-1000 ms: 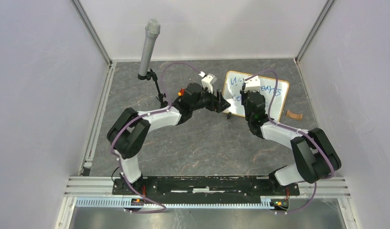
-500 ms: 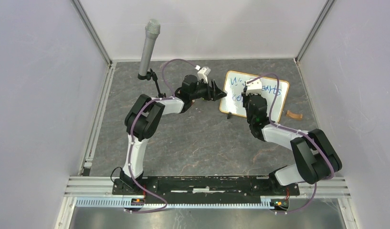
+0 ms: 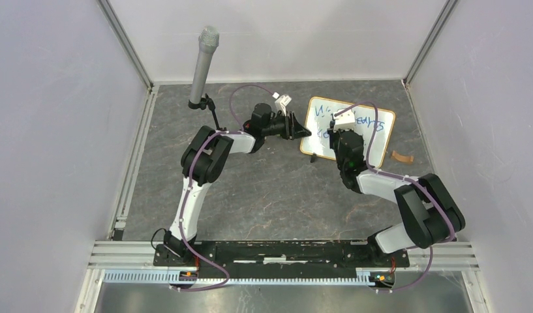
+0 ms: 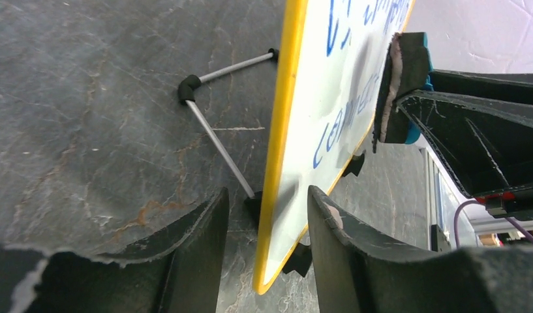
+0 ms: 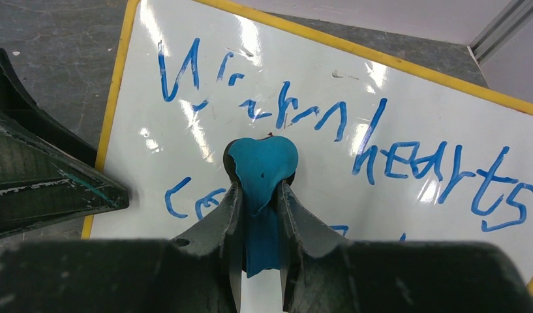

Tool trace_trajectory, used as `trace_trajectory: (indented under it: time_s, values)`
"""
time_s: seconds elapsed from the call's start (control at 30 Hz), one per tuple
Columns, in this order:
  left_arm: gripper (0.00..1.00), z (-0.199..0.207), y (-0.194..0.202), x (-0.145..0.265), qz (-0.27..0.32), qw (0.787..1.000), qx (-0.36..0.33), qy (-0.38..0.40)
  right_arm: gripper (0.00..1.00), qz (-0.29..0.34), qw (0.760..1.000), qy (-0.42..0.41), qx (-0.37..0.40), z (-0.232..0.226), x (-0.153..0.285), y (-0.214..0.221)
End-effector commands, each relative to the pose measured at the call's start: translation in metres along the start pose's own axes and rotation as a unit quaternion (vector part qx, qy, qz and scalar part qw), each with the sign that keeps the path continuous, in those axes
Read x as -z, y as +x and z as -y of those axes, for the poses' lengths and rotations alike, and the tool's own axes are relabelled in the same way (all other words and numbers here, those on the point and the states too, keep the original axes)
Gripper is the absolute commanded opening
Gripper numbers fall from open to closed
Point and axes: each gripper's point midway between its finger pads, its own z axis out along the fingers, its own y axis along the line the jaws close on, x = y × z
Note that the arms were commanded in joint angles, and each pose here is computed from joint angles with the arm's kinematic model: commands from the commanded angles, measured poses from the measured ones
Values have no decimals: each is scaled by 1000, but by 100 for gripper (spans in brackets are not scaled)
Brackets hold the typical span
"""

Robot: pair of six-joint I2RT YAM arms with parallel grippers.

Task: Erase the whiteboard

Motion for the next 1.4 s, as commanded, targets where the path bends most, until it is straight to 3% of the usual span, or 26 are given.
trace_trajectory:
  time_s: [0.0, 0.43, 0.77, 1.17, 1.37]
  values:
    - [53, 23, -7, -11, 15, 999, -7, 45, 12, 16, 1000, -9, 7, -7, -6, -12]
    - [28, 18, 1, -14, 23, 999, -16, 28, 12, -27, 997, -16, 76, -42, -15, 4]
    - [19, 15, 1, -4, 50, 998, -31, -3, 11, -30, 994, -48, 90, -79, -18, 4]
    - [3, 9, 2, 0, 60, 997, -27, -26, 9, -74, 995, 58, 39, -17, -16, 23]
    - [2, 7, 1, 0, 58, 997, -31, -39, 10, -90, 990, 105, 11, 22, -7, 35]
